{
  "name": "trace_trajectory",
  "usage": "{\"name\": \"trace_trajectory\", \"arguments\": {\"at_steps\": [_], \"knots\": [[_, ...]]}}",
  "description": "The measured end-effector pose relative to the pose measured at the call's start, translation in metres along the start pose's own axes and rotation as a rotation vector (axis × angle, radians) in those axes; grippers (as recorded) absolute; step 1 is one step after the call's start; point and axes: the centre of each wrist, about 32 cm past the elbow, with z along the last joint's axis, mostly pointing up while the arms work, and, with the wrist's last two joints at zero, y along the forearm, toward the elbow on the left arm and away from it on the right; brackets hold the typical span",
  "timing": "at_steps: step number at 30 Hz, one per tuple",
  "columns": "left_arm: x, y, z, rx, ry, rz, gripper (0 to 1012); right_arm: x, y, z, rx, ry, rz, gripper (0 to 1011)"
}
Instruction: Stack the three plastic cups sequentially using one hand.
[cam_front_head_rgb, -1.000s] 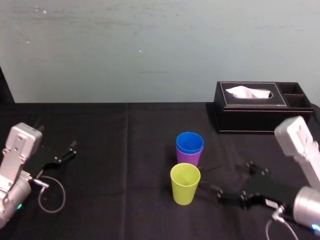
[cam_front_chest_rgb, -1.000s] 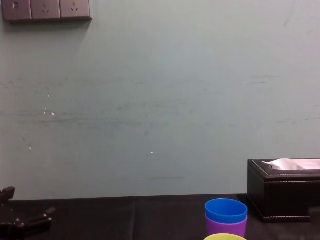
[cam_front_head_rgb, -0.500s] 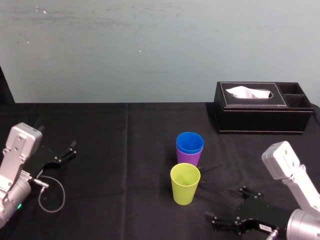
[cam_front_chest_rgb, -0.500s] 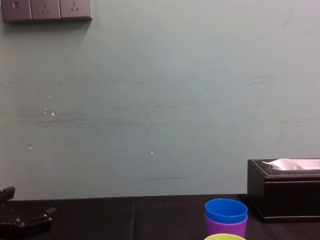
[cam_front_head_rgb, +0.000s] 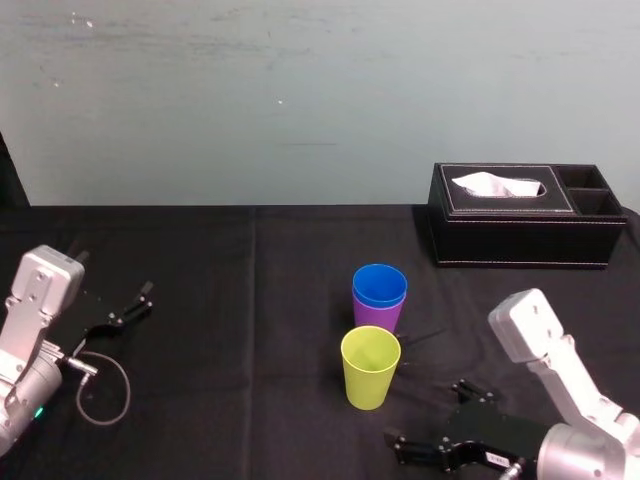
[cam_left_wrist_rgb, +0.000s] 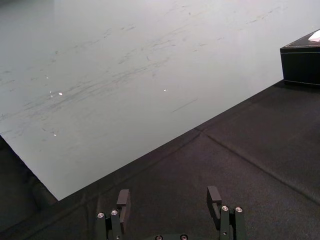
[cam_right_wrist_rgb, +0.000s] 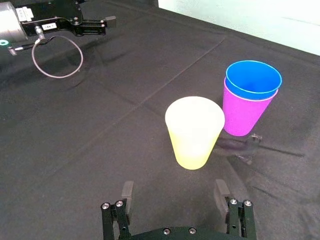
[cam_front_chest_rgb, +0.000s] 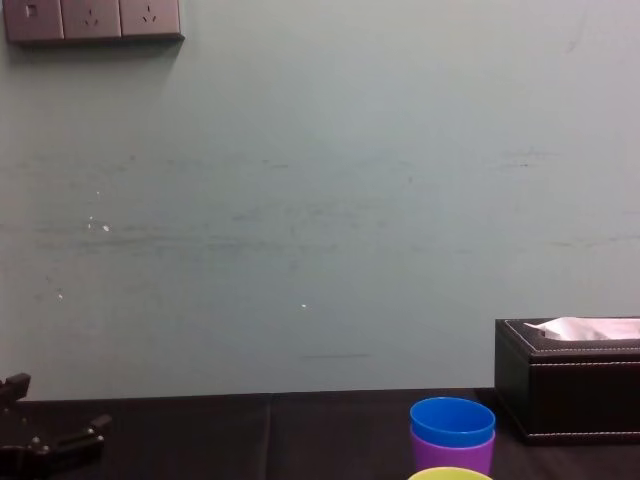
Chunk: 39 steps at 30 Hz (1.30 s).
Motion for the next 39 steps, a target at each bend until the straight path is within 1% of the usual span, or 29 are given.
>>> {"name": "trace_trajectory", "arguments": {"at_steps": [7, 13, 16, 20, 26, 39], "knots": [[0.0, 0.0, 0.0, 0.0, 0.0, 0.0, 1000, -0.0008, 0.012, 0.0, -0.003, -0.004, -0.012, 1003], [0.0, 0.0, 0.0, 0.0, 0.0, 0.0, 1000, -0.0007, 0.025, -0.003, -0.003, -0.002, -0.028, 1003], [0.0, 0.0, 0.0, 0.0, 0.0, 0.0, 1000, -0.0009, 0.033, -0.005, 0.003, 0.002, -0.036, 1003], [0.0, 0.0, 0.0, 0.0, 0.0, 0.0, 1000, -0.0009, 0.04, -0.004, 0.015, 0.012, -0.041, 1003], [0.0, 0.0, 0.0, 0.0, 0.0, 0.0, 1000, -0.0005, 0.047, -0.003, 0.028, 0.017, -0.052, 1003], [0.0, 0.0, 0.0, 0.0, 0.0, 0.0, 1000, 0.0001, 0.058, 0.0, 0.028, 0.016, -0.069, 1003]]}}
